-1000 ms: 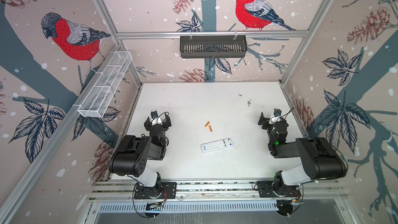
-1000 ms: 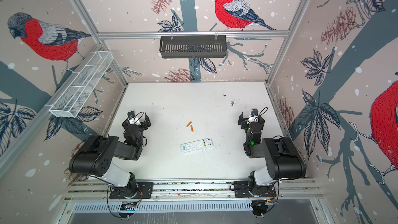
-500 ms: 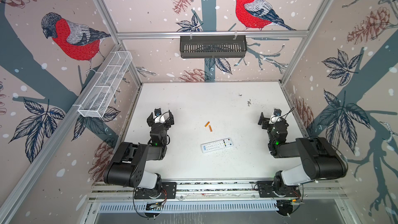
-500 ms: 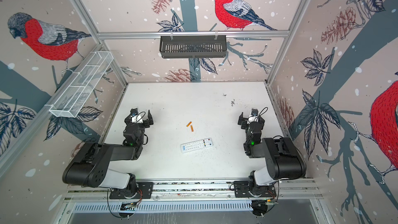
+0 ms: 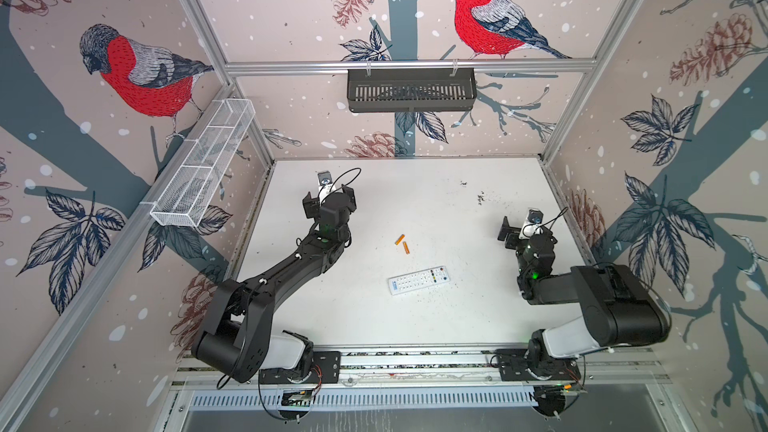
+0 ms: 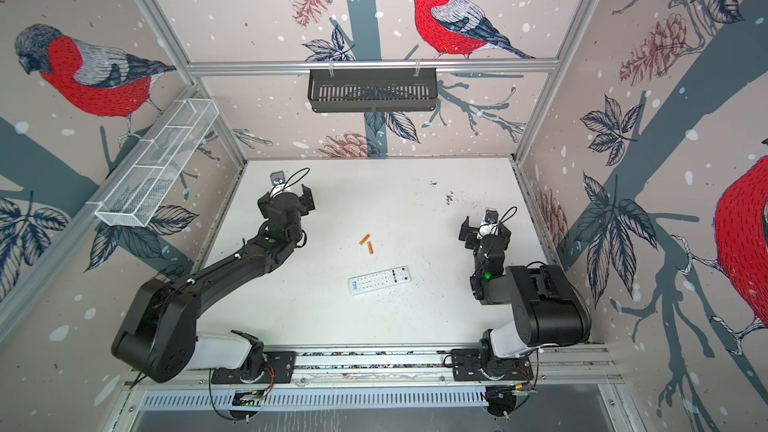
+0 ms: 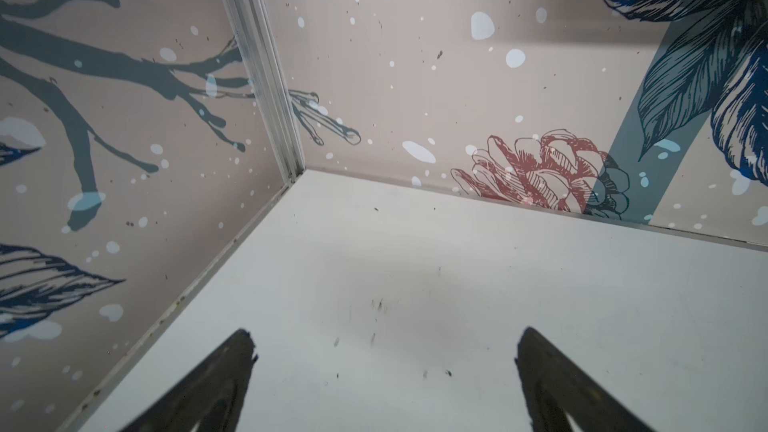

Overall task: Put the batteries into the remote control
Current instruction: 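Reach both grippers toward the white remote control lying on the table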

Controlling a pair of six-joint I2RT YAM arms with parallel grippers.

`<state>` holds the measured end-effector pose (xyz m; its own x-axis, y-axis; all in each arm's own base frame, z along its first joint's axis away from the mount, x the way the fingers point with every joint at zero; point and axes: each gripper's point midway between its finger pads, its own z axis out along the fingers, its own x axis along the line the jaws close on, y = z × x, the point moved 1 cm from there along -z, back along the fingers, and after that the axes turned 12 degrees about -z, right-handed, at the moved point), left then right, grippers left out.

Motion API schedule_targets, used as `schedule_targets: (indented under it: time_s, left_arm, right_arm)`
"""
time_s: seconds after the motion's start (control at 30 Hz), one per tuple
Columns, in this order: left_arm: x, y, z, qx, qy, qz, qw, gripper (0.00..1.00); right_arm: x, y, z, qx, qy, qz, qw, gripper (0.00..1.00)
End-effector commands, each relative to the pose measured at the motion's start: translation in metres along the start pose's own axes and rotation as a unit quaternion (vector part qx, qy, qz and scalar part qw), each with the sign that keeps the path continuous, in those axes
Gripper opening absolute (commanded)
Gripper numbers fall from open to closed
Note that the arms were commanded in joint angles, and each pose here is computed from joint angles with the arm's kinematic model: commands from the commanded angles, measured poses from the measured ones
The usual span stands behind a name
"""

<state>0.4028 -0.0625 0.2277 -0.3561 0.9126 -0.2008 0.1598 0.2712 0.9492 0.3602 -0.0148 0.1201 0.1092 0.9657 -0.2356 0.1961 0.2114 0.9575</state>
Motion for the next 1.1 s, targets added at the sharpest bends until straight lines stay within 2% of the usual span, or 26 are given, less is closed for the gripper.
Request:
schedule_targets:
  time_s: [0.0,0.3,0.37,0.47,0.6,0.7,0.83,0.97,1.07]
  left_arm:
    - [0.010,-0.035,-0.014,0.102,0.030,-0.015,0.994,0.98]
    - [-0.020,-0.072,-0.055,0.232,-0.100,-0.041,0.967,0.98]
    - [-0.022,-0.081,-0.066,0.249,-0.127,-0.049,0.959,0.98]
    - [-0.031,-0.099,-0.086,0.288,-0.180,-0.057,0.939,0.98]
    - [-0.041,-0.130,-0.117,0.336,-0.225,-0.036,0.914,0.98]
    - [-0.050,-0.153,-0.139,0.374,-0.271,-0.028,0.886,0.98]
    - [-0.067,-0.176,-0.168,0.414,-0.336,-0.019,0.846,0.98]
    - [-0.076,-0.189,-0.183,0.432,-0.374,-0.016,0.820,0.98]
    - [-0.081,-0.199,-0.192,0.450,-0.396,-0.018,0.800,0.98]
  right_arm:
    - [0.000,0.007,0.002,-0.012,0.005,0.005,1.000,1.00]
    - [0.001,0.014,0.004,-0.019,0.012,0.000,1.000,0.99]
    - [0.005,0.020,0.009,0.005,0.015,-0.015,1.000,0.99]
    - [0.013,0.033,0.019,0.055,0.023,-0.012,0.998,0.99]
    - [0.032,0.056,0.017,0.107,0.033,0.008,0.994,0.99]
    - [0.057,0.061,0.007,0.153,0.072,0.034,0.985,0.99]
    - [0.101,0.049,-0.026,0.214,0.145,0.038,0.965,0.99]
    - [0.131,0.031,-0.069,0.243,0.183,0.013,0.952,0.99]
    - [0.152,0.014,-0.099,0.267,0.232,0.015,0.935,0.97]
